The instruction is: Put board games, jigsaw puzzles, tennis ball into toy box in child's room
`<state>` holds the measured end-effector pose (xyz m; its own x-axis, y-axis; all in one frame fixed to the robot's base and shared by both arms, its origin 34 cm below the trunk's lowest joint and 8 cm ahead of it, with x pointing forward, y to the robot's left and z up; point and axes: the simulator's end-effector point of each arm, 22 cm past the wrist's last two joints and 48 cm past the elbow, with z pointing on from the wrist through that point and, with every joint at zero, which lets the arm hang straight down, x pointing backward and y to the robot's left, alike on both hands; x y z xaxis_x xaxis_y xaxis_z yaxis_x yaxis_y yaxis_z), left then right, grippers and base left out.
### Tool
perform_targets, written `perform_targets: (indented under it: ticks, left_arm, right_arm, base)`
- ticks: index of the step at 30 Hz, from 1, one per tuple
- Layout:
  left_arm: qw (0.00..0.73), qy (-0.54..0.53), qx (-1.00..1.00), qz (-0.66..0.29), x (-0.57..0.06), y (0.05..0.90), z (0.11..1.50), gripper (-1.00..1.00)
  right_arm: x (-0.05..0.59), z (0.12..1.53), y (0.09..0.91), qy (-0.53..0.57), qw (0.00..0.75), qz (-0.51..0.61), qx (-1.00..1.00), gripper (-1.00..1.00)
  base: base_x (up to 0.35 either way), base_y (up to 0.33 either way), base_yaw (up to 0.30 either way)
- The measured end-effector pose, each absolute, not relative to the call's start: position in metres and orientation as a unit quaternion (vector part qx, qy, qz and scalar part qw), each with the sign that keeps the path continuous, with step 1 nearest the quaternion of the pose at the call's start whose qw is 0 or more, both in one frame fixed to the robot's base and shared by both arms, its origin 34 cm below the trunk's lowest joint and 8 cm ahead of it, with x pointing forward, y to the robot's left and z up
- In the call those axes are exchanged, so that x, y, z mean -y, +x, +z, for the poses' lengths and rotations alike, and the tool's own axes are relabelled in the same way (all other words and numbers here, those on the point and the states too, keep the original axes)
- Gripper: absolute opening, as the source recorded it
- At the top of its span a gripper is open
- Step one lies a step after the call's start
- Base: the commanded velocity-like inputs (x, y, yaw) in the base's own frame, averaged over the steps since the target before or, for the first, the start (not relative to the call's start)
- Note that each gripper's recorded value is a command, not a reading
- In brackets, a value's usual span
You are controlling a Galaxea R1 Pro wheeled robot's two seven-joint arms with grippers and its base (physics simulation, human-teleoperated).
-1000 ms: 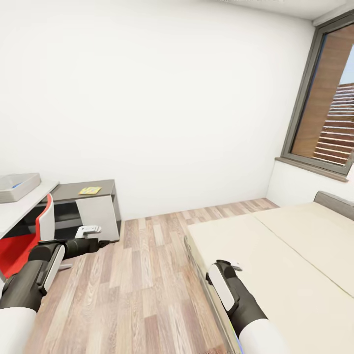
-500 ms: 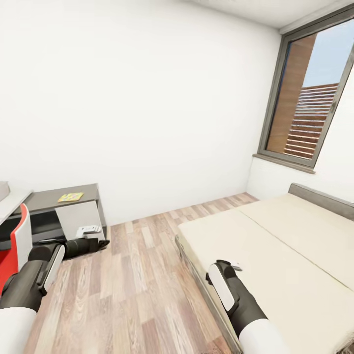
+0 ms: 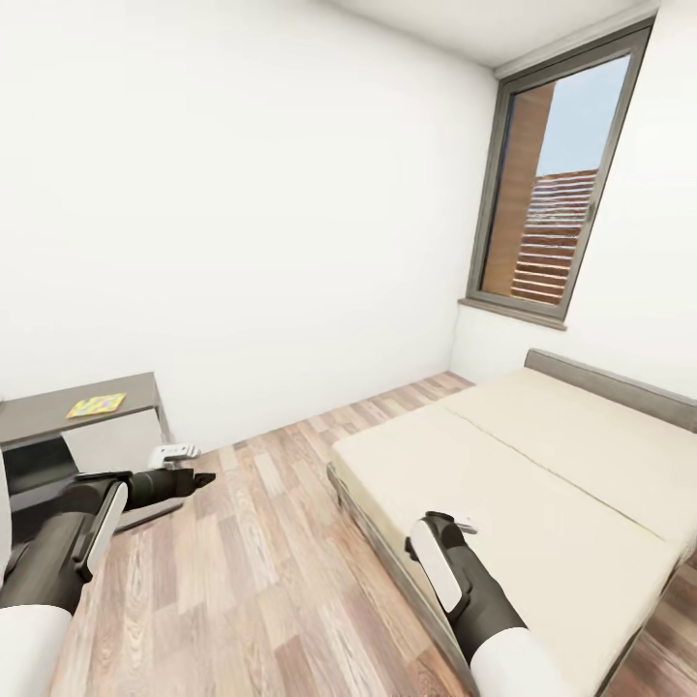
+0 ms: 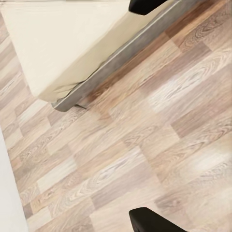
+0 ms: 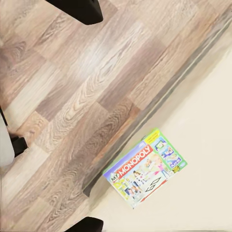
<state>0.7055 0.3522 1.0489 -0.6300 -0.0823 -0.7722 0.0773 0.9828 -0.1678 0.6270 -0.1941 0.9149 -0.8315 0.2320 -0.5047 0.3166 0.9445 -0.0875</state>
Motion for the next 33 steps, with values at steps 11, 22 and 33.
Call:
perform_targets:
  ticks: [11,22,33]
  left_arm:
    - [0.43,-0.002,-0.898,-0.092,-0.3525,0.7054,1.0485,1.0]
    - [0.43,-0.001,-0.898,-0.093,-0.3523,0.7055,1.0489,1.0]
    - [0.43,-0.002,-0.898,-0.092,-0.3525,0.7056,1.0488,1.0]
  right_arm:
    - [0.1939,0.9148,0.627,0.144,0.252,-0.083,-0.953,1.0]
    - [0.1917,0.9144,0.6276,0.144,0.252,-0.077,-0.954,1.0]
    - [0.1913,0.9139,0.6274,0.144,0.252,-0.076,-0.954,1.0]
  base:
    - [0.0,0.256,-0.28]
    - [0.0,0.044,-0.28]
    - [0.0,0.001,-0.28]
